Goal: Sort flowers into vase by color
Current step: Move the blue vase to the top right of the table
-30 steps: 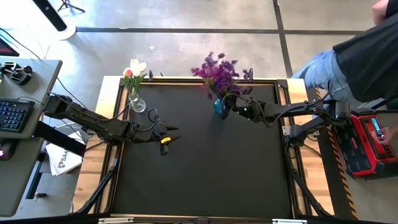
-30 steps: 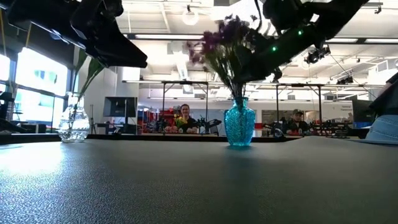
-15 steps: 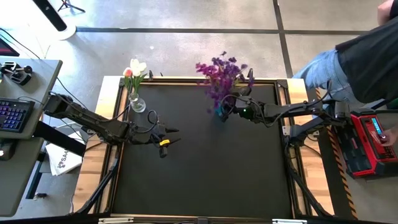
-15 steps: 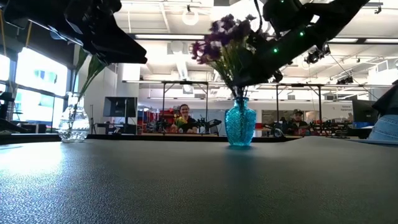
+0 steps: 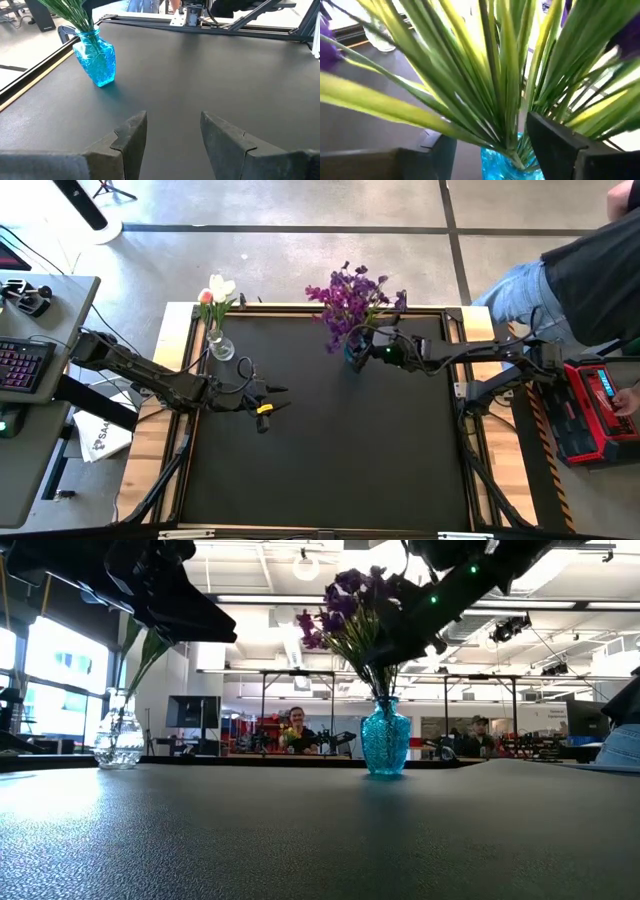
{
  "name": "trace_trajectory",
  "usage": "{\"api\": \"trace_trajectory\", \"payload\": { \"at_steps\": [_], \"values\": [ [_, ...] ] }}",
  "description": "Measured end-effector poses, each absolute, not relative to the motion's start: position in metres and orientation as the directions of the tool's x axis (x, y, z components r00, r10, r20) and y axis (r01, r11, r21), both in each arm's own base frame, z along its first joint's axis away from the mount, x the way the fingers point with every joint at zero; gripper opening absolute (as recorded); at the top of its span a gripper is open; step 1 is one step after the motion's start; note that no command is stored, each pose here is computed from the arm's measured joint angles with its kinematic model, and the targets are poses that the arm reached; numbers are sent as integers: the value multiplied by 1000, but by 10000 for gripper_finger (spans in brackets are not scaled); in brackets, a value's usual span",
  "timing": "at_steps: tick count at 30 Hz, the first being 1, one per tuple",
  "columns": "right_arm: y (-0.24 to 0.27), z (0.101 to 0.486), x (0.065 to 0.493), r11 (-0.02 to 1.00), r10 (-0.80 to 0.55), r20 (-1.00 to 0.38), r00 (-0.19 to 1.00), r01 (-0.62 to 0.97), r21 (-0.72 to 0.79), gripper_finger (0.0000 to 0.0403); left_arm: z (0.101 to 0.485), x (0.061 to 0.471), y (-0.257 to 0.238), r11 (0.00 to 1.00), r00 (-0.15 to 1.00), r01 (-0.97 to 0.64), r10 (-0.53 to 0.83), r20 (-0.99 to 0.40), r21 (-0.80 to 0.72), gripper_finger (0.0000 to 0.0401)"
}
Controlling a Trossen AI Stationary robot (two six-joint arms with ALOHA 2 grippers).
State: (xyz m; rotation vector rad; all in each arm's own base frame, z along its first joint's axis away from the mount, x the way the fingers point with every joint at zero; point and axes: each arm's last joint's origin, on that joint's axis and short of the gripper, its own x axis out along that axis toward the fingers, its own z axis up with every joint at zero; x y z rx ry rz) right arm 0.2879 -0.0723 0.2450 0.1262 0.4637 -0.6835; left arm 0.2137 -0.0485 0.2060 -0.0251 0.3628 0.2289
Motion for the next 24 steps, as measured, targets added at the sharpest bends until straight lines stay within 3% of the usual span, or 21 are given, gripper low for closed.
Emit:
{"api": "trace_trajectory", "payload": {
  "at_steps": [10,17,24],
  "values": [
    [-63,274,295,793,-570,-407,714,608,-42,130,205,214,-48,974,907,-226,218,-361,20,172],
    [-64,273,293,752,-623,-401,671,655,-72,17,205,214,-48,974,905,-226,219,-365,22,172],
    [-65,268,289,674,-686,-425,590,736,-64,6,205,214,-48,974,905,-227,219,-364,21,172]
  ]
}}
